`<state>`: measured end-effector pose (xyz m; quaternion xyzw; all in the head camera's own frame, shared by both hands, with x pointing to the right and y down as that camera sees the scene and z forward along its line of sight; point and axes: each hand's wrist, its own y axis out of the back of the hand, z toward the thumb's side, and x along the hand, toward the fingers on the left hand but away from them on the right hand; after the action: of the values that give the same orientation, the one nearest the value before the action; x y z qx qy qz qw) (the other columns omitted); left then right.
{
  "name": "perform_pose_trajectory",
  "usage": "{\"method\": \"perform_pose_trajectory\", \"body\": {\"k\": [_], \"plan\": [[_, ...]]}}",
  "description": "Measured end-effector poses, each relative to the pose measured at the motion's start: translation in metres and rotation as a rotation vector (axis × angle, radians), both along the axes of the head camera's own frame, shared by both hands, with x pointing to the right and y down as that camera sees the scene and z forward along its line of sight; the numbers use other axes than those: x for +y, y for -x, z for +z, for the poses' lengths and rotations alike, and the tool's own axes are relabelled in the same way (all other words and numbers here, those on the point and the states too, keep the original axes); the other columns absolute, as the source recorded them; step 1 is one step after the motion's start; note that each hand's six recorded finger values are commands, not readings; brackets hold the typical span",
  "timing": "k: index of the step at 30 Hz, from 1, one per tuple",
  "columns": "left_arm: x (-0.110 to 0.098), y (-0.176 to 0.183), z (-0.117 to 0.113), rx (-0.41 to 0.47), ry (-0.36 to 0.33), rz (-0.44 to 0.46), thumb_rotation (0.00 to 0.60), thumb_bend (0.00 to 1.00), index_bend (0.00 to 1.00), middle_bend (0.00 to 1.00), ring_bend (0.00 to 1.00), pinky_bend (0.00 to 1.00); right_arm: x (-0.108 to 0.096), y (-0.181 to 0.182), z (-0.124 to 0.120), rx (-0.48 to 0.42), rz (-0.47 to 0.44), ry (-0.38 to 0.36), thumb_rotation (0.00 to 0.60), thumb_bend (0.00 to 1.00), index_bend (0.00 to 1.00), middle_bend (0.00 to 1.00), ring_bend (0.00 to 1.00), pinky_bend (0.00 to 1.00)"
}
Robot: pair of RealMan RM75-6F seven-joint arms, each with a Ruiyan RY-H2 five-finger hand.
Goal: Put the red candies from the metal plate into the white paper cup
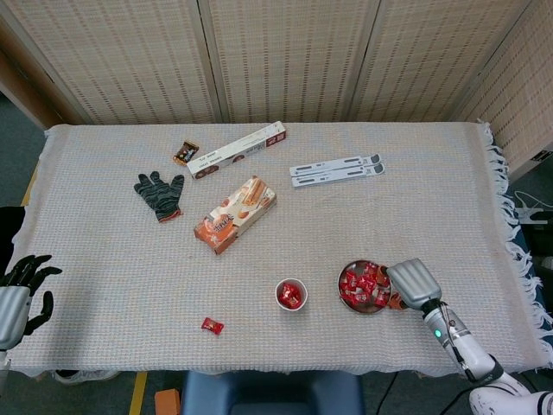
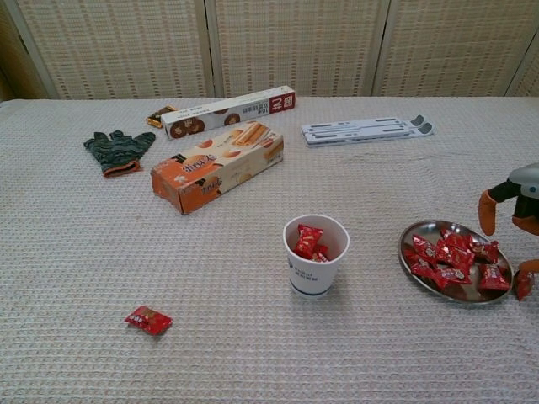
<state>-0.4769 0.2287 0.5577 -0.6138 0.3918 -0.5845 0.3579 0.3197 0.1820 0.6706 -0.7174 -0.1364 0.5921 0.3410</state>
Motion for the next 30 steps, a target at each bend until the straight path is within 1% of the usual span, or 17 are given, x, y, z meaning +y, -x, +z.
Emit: {"method": "perform_pose_trajectory", "body": {"k": [5, 16, 21, 25, 30], "plan": [[0.001, -0.001, -0.001, 0.003, 0.000, 0.007, 0.600, 0.62, 0.29, 0.13, 0.09, 0.30, 0.002, -0.002, 0.008, 0.009, 0.008, 0.014, 0.600, 0.10, 0.41, 0.87, 0.76, 0.97], [0.000, -0.001, -0.002, 0.009, -0.004, 0.002, 0.600, 0.62, 0.29, 0.13, 0.09, 0.30, 0.001, 0.001, 0.026, 0.023, 0.003, 0.011, 0.600, 0.10, 0.40, 0.87, 0.76, 0.97], [0.000, -0.001, -0.003, 0.010, -0.007, 0.004, 0.600, 0.62, 0.29, 0.13, 0.09, 0.30, 0.000, 0.003, 0.030, 0.021, 0.005, 0.014, 0.600, 0.10, 0.41, 0.87, 0.76, 0.97], [0.000, 0.000, -0.003, 0.011, -0.008, -0.001, 0.600, 0.62, 0.29, 0.13, 0.09, 0.30, -0.002, 0.006, 0.039, 0.016, 0.006, 0.018, 0.600, 0.10, 0.43, 0.87, 0.76, 0.97], [0.000, 0.001, -0.002, 0.010, -0.006, -0.003, 0.600, 0.62, 0.29, 0.13, 0.09, 0.30, -0.005, 0.010, 0.046, -0.008, 0.016, 0.015, 0.600, 0.10, 0.45, 0.87, 0.76, 0.97]]}}
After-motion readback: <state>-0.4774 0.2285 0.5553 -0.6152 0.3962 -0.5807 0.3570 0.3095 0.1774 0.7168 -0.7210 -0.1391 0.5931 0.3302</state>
